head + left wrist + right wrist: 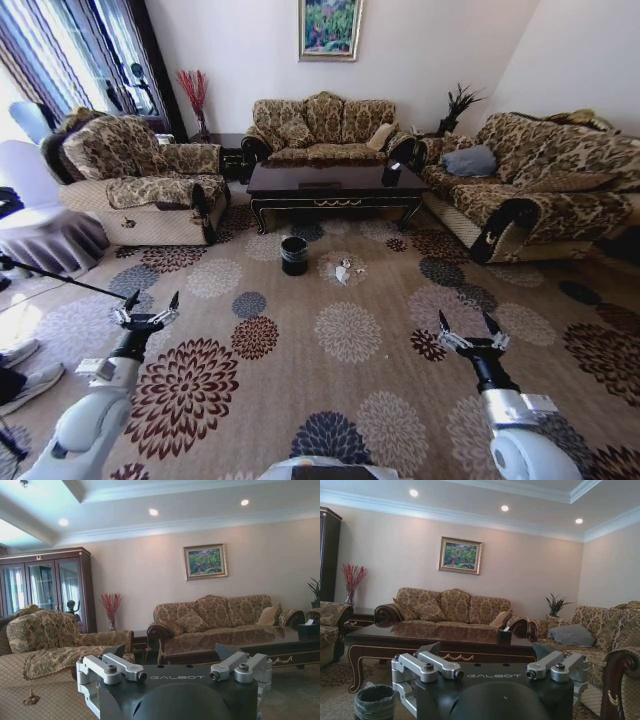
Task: Move to the front of the table and pick up the trash from the floor, then place it into the trash bin.
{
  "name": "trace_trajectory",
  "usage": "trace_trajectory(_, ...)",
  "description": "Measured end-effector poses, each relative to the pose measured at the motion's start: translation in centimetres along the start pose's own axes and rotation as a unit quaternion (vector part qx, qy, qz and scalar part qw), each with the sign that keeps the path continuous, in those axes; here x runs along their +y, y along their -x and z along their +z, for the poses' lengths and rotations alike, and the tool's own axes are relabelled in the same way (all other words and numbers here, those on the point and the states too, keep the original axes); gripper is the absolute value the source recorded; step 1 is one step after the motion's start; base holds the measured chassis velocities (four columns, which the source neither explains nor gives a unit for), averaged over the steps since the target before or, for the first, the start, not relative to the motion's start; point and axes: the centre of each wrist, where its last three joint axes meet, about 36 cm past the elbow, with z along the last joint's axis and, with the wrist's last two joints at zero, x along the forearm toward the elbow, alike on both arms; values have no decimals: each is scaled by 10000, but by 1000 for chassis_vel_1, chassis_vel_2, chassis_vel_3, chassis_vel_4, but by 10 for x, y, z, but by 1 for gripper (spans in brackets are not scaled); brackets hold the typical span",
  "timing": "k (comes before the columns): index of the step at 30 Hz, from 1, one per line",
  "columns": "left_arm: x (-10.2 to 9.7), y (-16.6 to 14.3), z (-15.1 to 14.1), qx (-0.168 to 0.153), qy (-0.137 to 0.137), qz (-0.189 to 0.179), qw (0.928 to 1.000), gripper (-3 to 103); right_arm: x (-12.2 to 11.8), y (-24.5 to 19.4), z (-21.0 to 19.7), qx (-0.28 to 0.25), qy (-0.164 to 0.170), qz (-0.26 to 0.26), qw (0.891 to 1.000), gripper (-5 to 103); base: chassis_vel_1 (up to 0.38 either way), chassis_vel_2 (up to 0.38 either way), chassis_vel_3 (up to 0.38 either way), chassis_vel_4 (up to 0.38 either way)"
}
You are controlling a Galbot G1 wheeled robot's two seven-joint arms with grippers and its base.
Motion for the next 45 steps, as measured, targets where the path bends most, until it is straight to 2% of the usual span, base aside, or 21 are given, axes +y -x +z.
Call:
trace_trajectory(16,-2,-9,5,126,5,-9,9999,100,0,-1,-1,-7,-54,1,10000,100,0,0,0,0)
trace_trajectory(24,-17,-7,-15,164,-237,174,9994,100,2,-2,-2,-28,-41,42,10000,100,0,0,0,0)
trace_trajectory(31,-35,-10,-36,472,-126,-112,9987,100,2,-3,-2,-17,-29,48,10000,100,0,0,0,0)
trace_trajectory(45,-41,-12,-40,595,-144,-212,9979,100,2,-3,-2,-9,-25,79,10000,100,0,0,0,0)
